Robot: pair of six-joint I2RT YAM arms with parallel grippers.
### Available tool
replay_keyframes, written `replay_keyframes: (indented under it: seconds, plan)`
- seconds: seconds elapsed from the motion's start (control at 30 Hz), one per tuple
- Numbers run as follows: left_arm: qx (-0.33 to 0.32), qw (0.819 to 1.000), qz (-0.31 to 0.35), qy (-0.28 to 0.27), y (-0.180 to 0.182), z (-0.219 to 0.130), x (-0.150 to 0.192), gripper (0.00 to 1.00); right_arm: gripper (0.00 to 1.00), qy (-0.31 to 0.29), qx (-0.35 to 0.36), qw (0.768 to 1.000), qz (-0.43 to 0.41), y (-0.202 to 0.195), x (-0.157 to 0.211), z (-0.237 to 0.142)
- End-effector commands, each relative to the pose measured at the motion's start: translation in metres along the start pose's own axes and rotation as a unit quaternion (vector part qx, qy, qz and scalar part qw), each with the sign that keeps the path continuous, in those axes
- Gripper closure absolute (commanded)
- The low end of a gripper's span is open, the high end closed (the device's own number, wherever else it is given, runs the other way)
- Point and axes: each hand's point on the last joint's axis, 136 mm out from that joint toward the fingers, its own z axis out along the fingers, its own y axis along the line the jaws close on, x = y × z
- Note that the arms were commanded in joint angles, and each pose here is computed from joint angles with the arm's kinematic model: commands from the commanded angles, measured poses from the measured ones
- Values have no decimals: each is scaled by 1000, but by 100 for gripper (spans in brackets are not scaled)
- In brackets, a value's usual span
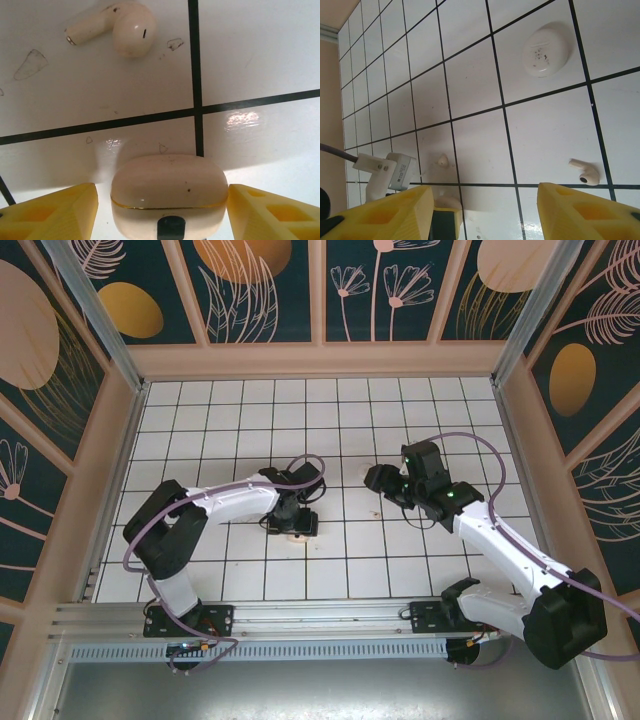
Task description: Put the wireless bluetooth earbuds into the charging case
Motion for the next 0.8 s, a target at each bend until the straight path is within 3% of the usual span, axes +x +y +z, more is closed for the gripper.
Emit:
replay_keyframes:
  seconds: [0.0,0.33,0.63,0.77]
  plan:
    - [-14,1000,-3,20,3,4,9,32,42,-13,-1,1000,-7,3,-3,-6]
    - [-18,999,2,27,3,10,11,31,42,-13,-2,1000,-7,4,-2,-6]
    - [-17,999,6,28,2,11,13,43,42,-7,-1,1000,-4,3,0,-4]
    - [-11,1000,13,5,-1,1,5,45,42,-5,-3,1000,-7,4,0,-3]
